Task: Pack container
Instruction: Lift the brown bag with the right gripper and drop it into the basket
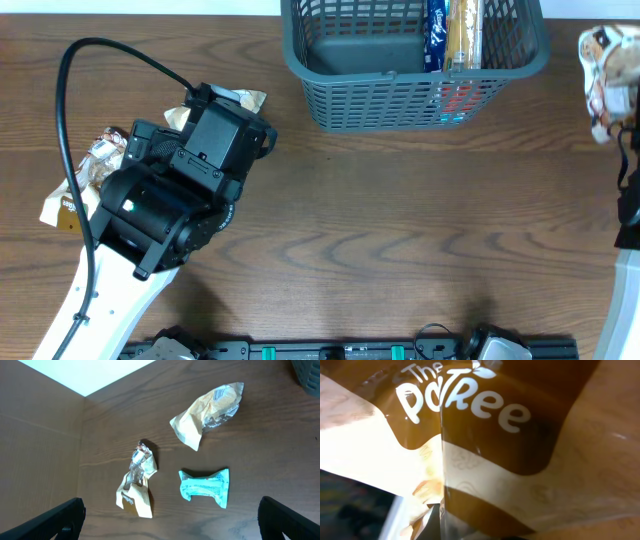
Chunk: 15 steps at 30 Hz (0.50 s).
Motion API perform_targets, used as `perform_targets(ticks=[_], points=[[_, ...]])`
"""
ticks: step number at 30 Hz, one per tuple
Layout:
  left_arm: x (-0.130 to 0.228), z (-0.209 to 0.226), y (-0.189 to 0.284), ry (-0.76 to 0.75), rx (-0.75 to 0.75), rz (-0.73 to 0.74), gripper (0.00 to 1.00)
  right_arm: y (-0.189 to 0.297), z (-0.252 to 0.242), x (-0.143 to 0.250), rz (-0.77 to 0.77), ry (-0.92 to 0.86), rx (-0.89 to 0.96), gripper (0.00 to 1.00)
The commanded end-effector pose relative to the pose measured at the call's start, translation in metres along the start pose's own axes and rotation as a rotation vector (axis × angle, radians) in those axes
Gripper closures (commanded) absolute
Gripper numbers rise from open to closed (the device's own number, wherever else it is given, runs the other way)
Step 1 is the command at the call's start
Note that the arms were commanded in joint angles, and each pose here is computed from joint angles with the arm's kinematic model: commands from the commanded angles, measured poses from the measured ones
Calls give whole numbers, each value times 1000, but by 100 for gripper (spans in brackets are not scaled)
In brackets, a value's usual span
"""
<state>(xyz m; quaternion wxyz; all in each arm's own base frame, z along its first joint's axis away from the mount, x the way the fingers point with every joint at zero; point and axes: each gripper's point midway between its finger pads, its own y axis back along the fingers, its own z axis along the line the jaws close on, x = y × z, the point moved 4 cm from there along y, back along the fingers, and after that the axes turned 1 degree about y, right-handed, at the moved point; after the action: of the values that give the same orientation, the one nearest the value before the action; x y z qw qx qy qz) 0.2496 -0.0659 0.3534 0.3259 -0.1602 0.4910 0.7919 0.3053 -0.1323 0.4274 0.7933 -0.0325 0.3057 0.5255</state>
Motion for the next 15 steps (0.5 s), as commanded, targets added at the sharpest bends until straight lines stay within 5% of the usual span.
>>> perform_targets(ticks=[1, 15], points=[[-3, 4, 2, 21, -17, -7, 1, -14, 22, 26, 130, 55, -109, 99], [-2, 4, 2, 19, -17, -4, 1, -96, 73, 167, 340, 351, -329, 99]])
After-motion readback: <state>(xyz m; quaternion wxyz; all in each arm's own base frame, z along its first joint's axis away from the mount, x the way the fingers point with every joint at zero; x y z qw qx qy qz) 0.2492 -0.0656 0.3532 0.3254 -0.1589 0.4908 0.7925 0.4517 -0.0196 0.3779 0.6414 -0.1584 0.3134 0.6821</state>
